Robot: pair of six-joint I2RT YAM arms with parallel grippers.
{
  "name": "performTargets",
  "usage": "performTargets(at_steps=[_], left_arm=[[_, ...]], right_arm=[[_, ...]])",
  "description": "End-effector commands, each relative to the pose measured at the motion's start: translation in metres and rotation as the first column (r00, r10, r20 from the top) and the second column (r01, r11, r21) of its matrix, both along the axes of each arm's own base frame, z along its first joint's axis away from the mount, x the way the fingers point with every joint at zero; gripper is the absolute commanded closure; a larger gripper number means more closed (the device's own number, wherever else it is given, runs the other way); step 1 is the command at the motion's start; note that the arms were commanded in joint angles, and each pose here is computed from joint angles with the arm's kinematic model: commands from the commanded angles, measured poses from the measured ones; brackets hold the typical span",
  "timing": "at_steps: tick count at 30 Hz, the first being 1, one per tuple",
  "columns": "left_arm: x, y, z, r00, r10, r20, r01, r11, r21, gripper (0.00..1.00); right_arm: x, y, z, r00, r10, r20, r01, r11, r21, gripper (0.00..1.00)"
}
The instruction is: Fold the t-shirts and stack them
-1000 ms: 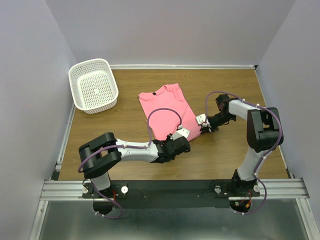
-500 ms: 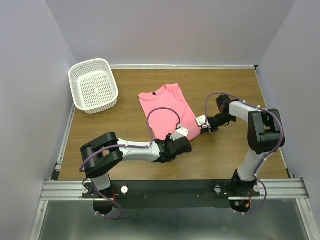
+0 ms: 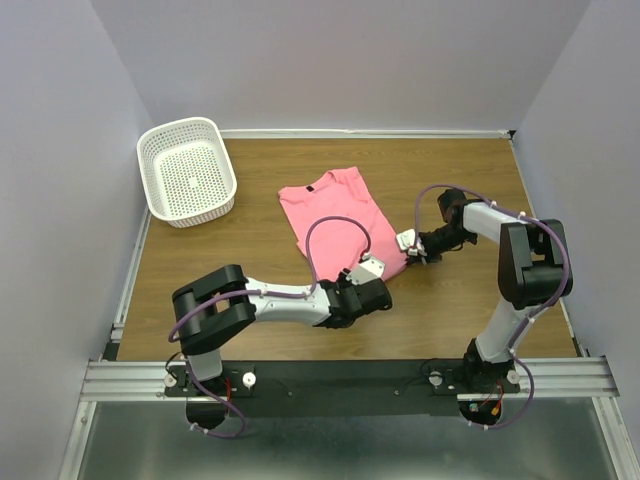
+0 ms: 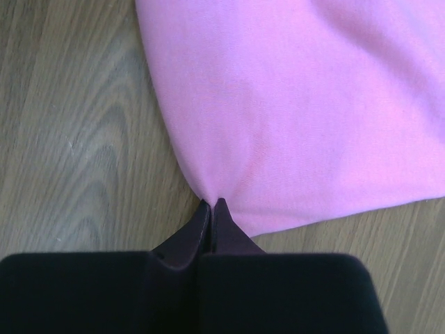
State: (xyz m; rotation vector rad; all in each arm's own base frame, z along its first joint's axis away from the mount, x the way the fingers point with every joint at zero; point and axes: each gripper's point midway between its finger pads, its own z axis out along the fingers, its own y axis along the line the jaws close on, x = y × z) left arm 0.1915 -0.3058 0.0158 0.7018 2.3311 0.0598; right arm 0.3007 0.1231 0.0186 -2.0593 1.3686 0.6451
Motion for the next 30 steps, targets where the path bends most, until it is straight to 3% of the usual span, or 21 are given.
performTargets(at_steps=[1,2,3,4,6,14,21,30], left_arm=[[-0.041,0.057,-0.065,0.978,-0.019,-0.210,0.074,0.964,0.256,0.60],[-0.041,0.056,-0.066,0.977,-0.025,-0.211,0.080,0.963,0.256,0.62],[-0.040,0.055,-0.067,0.977,-0.025,-0.212,0.080,0.964,0.255,0.78],[-0.040,0.055,-0.067,0.977,-0.026,-0.209,0.080,0.963,0.257,0.88],[-0.040,0.056,-0.069,0.977,-0.023,-0.212,0.080,0.961,0.264,1.00],[-0.045,0.039,-0.048,0.970,-0.096,-0.224,0.134,0.978,0.158,1.00],[-0.052,-0.002,0.009,0.942,-0.262,-0.209,0.228,0.958,-0.174,1.00],[0.014,0.018,0.073,0.979,-0.178,-0.098,0.135,0.931,-0.339,1.00]], right_arm=[[-0.001,-0.011,0.000,1.000,0.004,0.016,-0.003,0.999,-0.045,0.99],[-0.001,-0.011,0.000,1.000,0.005,0.017,-0.004,0.999,-0.045,0.99],[-0.001,-0.012,-0.001,1.000,0.005,0.011,-0.004,0.999,-0.044,0.99],[-0.002,-0.012,-0.001,1.000,0.005,0.010,-0.004,0.999,-0.044,0.99],[-0.001,-0.011,0.000,1.000,0.005,0.011,-0.004,0.999,-0.041,1.00],[-0.004,-0.008,0.008,1.000,-0.010,-0.015,0.010,1.000,-0.017,0.99],[-0.013,0.011,0.051,1.000,0.004,-0.027,-0.001,0.993,0.117,0.99],[0.040,0.048,0.111,0.986,-0.106,-0.125,0.138,0.949,0.282,1.00]])
